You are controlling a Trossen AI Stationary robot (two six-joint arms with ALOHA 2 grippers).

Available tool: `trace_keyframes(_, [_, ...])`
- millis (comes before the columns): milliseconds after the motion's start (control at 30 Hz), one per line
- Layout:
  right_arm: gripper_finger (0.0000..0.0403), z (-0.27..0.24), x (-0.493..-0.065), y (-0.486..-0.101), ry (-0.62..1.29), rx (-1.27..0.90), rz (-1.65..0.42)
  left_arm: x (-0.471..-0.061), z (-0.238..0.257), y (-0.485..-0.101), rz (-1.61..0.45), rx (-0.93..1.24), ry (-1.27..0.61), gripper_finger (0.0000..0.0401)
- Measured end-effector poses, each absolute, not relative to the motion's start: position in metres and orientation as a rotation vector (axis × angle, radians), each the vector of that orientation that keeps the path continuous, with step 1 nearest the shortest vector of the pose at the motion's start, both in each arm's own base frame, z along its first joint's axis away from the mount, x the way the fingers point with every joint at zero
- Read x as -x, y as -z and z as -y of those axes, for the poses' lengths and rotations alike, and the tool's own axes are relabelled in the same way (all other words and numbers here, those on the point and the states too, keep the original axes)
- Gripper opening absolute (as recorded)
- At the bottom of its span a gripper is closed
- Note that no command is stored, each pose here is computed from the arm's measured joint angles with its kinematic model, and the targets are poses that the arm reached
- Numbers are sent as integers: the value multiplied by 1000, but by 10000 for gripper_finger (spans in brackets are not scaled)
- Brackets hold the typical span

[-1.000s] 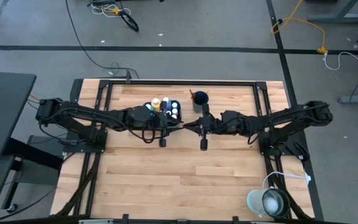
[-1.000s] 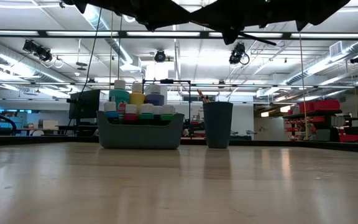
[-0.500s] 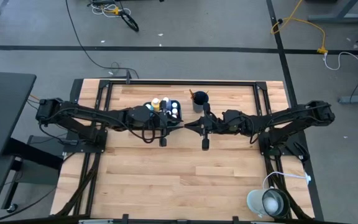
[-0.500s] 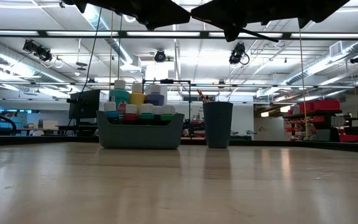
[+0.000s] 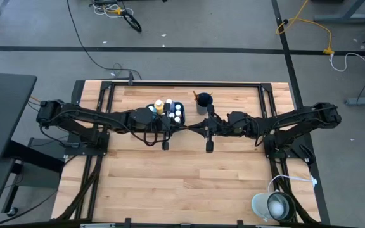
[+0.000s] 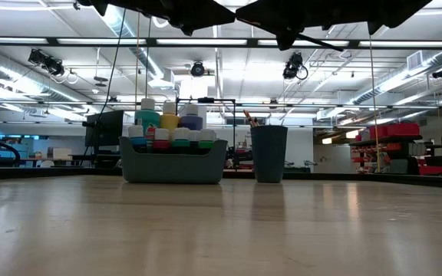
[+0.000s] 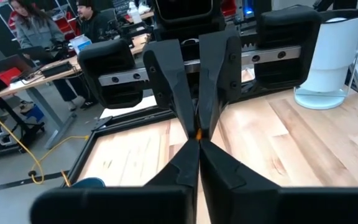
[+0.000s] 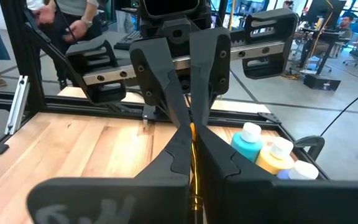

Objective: Pick & Place Paint Supplies
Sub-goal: Put the gold paint brush into the blue cup

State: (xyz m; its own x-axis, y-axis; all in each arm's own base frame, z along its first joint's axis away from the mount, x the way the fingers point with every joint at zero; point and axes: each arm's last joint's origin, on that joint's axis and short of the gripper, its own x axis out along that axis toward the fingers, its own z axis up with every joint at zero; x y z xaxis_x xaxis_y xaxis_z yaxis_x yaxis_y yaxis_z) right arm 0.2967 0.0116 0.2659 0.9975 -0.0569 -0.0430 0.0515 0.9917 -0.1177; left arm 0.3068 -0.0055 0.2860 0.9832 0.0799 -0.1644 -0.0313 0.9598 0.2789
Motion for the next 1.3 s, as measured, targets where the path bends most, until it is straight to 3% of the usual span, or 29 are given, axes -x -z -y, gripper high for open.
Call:
trace_keyframes(367, [19,-12,-297,-266,51,142,-50,-307,6,-286,-174,-278,-37,4])
trace_keyframes(833, [107,-11,-297,-264,70,151,-65,-306,5,-282,-212,-277,-68,2])
trace_keyframes(1100, [141,-11,-291,-232,56,71,-383,-305,4,-277,-271,-237,-91,9])
trace_keyframes(1300, [152,-9,-304,-205,130,77,-473,-305,3,-278,-258,-237,-122,14])
